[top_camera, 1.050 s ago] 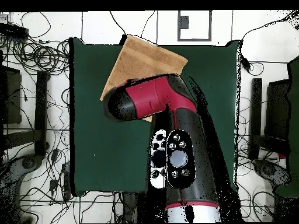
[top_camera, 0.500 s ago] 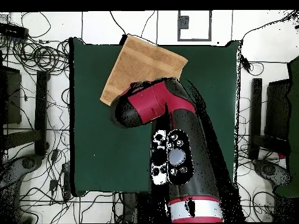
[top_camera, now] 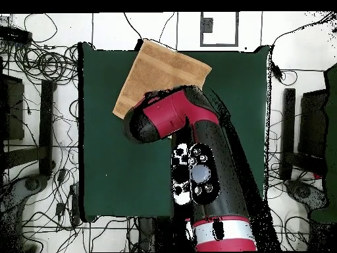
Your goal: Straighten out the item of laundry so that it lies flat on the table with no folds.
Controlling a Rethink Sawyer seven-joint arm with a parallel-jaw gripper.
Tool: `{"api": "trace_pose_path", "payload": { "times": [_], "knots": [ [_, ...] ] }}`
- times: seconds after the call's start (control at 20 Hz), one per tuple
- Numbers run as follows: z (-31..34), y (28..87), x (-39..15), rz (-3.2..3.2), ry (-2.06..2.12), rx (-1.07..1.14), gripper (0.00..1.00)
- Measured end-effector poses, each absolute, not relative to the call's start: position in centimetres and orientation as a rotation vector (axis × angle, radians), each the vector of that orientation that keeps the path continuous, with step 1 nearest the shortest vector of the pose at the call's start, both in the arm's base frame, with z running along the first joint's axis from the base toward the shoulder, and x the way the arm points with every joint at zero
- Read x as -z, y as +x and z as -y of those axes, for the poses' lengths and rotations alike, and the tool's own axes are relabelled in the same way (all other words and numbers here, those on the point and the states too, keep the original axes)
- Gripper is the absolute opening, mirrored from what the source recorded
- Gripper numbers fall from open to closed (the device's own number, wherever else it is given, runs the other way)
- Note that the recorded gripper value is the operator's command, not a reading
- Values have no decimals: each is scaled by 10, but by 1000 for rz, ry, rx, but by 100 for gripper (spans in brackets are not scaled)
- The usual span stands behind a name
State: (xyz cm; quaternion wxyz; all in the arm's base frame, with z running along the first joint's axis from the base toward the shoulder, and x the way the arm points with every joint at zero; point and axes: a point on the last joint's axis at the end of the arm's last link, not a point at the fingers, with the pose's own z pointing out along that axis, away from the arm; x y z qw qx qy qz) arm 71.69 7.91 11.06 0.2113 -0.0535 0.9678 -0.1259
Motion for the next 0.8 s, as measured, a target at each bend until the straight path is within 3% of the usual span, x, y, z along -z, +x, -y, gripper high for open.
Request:
{"api": "trace_pose_path", "payload": {
  "times": [0.8],
  "knots": [
    [-79,709,-74,-2719,-218,342,0]
  ]
}}
